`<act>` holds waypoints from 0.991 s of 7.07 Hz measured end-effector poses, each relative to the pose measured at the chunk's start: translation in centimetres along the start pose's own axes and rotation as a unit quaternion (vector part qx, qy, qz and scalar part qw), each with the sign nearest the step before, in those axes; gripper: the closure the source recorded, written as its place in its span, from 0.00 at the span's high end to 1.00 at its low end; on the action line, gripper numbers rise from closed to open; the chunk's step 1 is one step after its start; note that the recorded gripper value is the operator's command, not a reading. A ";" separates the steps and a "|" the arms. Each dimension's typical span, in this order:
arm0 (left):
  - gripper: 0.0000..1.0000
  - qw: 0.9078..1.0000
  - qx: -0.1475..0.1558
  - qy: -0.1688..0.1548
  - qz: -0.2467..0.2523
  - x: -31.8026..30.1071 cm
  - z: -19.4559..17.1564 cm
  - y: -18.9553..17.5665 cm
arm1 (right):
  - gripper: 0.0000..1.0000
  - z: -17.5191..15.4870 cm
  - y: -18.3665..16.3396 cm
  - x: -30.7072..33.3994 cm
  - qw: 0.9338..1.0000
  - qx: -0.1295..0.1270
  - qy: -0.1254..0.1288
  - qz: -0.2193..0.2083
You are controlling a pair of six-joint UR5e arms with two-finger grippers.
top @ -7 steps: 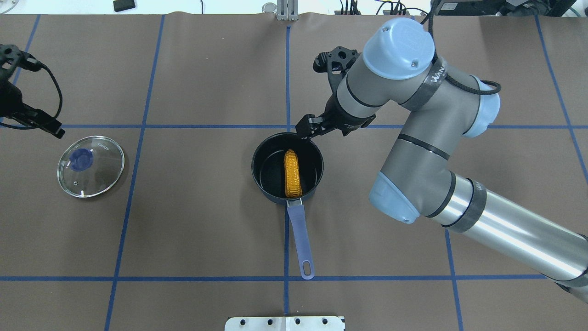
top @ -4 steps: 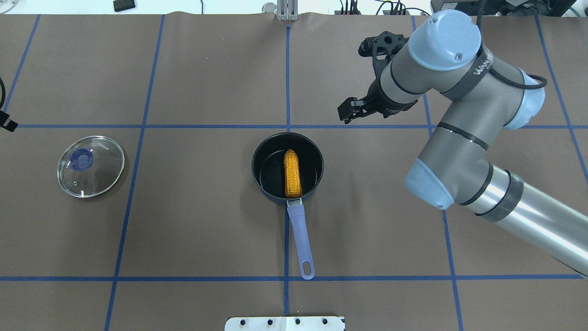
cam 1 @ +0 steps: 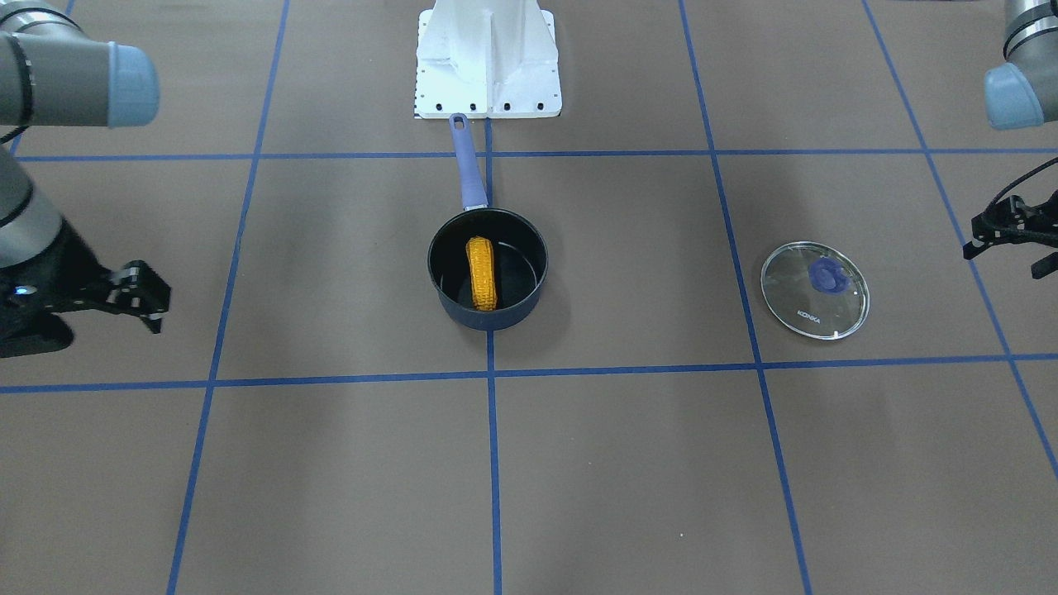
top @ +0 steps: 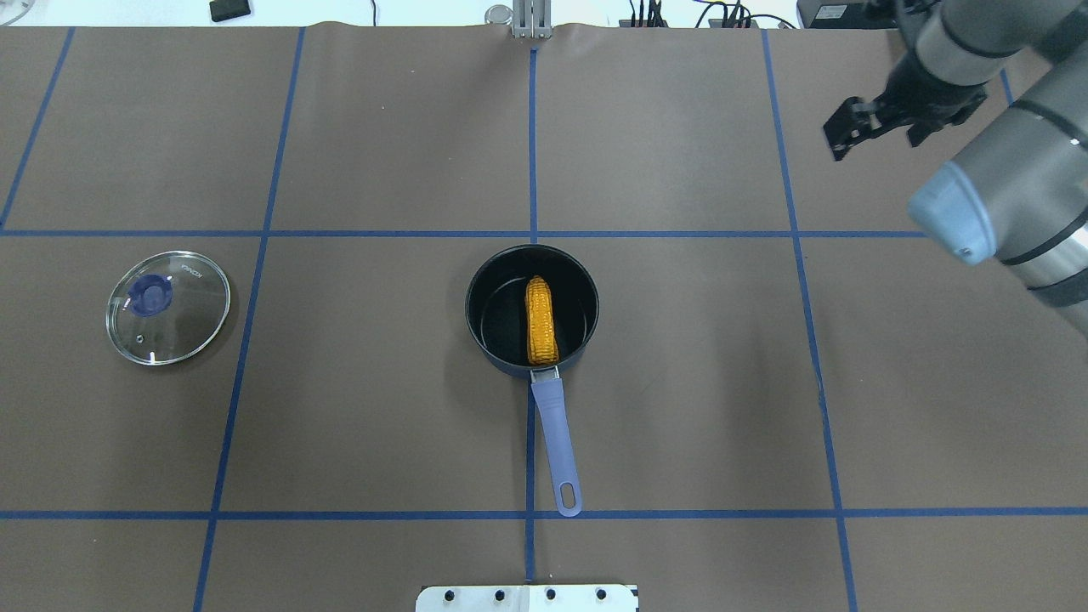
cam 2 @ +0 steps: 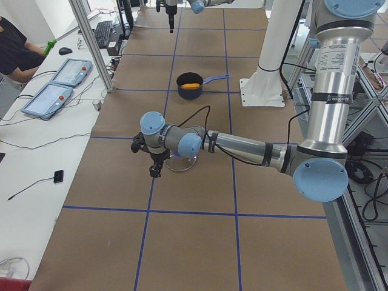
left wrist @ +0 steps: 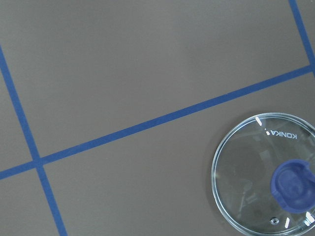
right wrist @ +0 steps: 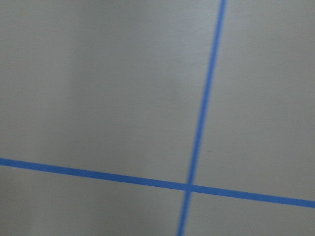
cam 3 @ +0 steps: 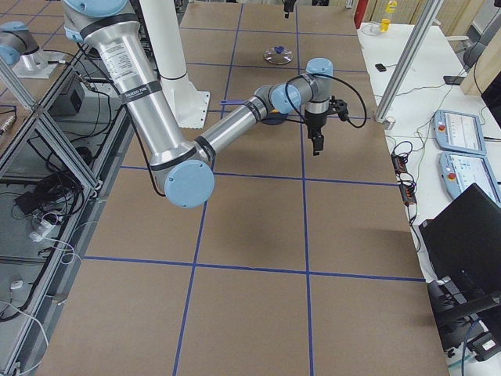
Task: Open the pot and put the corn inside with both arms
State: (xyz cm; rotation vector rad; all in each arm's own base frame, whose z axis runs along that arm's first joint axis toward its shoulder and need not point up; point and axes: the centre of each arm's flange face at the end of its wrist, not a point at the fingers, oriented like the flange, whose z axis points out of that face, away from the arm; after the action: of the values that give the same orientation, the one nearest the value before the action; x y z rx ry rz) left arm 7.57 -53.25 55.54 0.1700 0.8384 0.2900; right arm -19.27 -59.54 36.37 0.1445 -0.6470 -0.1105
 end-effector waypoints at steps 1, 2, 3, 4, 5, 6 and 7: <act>1.00 1.000 0.000 0.000 -0.001 -0.1 0.0 0.0 | 1.00 0.1 0.7 6.5 1.000 -0.021 0.009 0.010; 1.00 1.000 0.001 -0.001 -0.001 -0.1 -0.1 0.0 | 1.00 1.0 2.2 12.1 0.999 -0.041 0.009 0.028; 1.00 1.000 0.002 -0.001 -0.002 -0.2 -0.2 0.0 | 1.00 2.3 4.3 16.9 0.997 -0.059 0.012 0.048; 0.99 1.000 0.002 -0.002 -0.004 -0.3 -0.3 0.0 | 1.00 3.2 6.6 20.8 0.995 -0.069 0.015 0.070; 0.99 1.000 0.000 -0.005 -0.011 -1.0 -0.3 0.6 | 1.00 3.7 8.6 23.7 0.994 -0.071 0.014 0.087; 0.99 1.000 -0.002 -0.010 -0.023 -2.3 -0.2 1.8 | 1.00 4.5 10.8 25.8 0.993 -0.071 0.007 0.099; 0.99 0.999 -0.003 -0.014 -0.037 -3.6 -0.4 3.1 | 1.00 5.1 12.8 27.5 0.992 -0.069 -0.004 0.109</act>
State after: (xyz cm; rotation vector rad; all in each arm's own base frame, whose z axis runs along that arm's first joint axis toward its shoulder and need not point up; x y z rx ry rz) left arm 4.42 -51.43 58.70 0.1365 0.8139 0.2201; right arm 0.15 -51.46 58.80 -0.0598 -0.6578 0.0552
